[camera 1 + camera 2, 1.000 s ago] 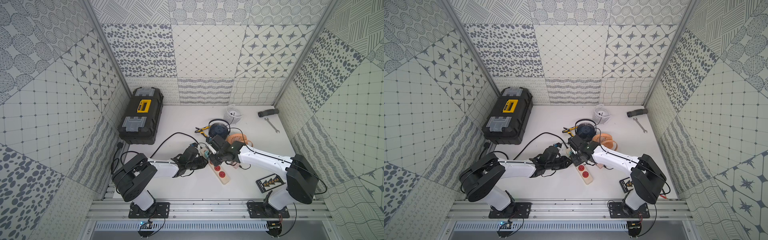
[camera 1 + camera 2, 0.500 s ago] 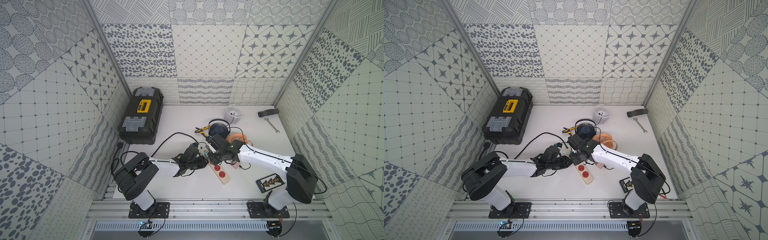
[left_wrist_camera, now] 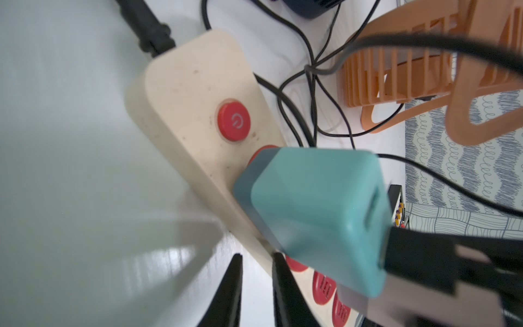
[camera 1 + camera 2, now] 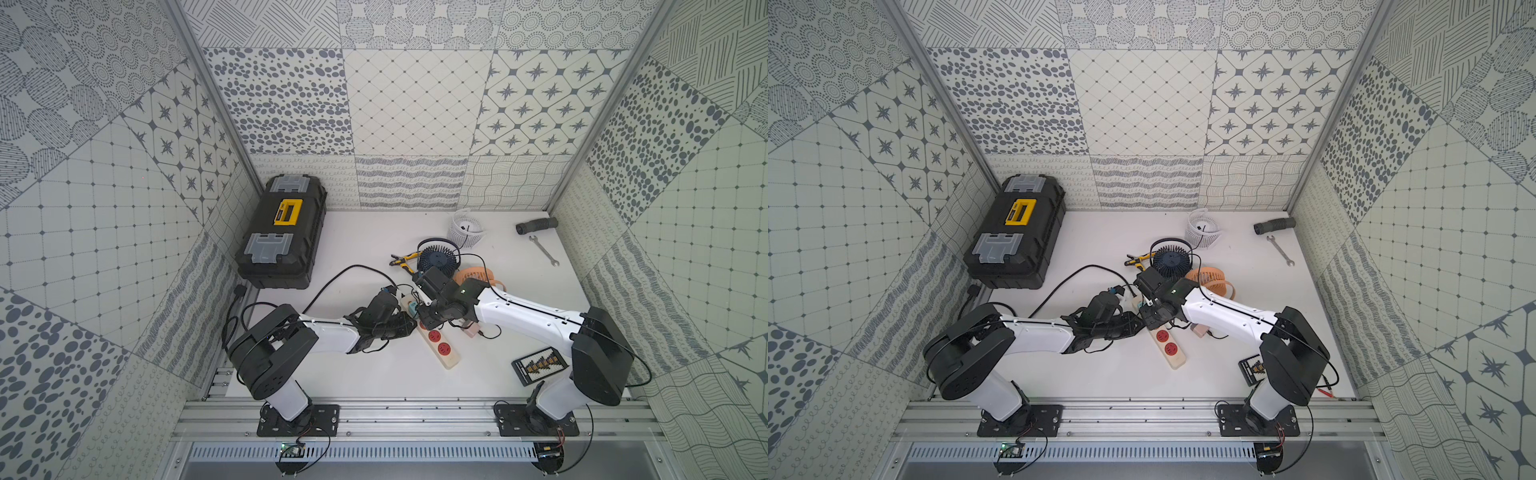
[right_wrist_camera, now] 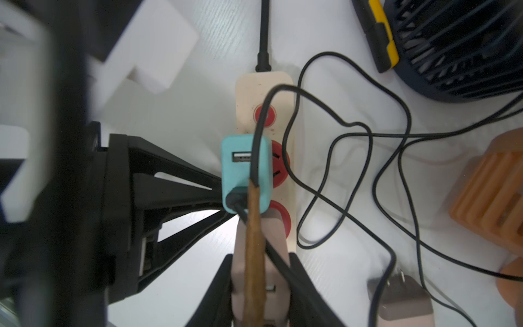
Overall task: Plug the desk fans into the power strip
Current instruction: Insert the plug into the socket, then pick up the plug from the center of the board.
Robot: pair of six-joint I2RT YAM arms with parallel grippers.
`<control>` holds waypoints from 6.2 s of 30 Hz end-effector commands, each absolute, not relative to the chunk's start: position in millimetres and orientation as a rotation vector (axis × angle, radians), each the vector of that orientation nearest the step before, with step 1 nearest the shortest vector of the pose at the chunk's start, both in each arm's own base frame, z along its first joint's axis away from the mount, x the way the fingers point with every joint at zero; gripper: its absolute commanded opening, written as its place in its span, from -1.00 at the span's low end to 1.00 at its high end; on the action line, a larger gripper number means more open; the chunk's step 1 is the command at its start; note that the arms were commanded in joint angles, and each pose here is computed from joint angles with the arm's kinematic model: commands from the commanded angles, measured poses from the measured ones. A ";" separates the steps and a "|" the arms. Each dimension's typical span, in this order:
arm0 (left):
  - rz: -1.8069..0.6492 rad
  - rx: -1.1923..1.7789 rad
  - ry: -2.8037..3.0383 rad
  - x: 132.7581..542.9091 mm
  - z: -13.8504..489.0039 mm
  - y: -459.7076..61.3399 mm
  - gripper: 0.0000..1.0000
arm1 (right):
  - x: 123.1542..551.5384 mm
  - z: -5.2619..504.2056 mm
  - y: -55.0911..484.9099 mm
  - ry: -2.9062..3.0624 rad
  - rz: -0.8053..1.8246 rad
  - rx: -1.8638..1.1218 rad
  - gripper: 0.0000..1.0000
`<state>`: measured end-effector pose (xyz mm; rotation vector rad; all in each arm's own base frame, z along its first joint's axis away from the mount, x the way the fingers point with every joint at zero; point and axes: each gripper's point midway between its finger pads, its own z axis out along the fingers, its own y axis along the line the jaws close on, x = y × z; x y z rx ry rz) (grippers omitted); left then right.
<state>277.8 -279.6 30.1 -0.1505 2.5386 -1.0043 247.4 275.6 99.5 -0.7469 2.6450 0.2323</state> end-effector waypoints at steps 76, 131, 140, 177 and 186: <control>-0.921 -0.131 2.481 281.2 45.2 -260.0 -0.59 | 178.9 -6.8 191.9 2.978 -0.367 -0.889 -1.00; -0.912 -0.084 2.416 274.3 72.4 -241.0 -0.34 | 177.4 132.6 288.9 2.767 0.291 -0.708 0.60; -0.915 0.090 2.313 260.2 103.6 -234.5 -0.09 | 193.9 169.2 209.0 2.685 0.317 -0.565 0.79; -1.014 0.320 2.242 231.2 131.1 -241.1 0.08 | 232.3 21.3 147.9 2.958 -0.023 -0.428 0.10; -1.046 0.289 2.238 235.0 147.2 -245.7 0.07 | 234.0 39.3 153.7 2.885 0.025 -0.434 -0.25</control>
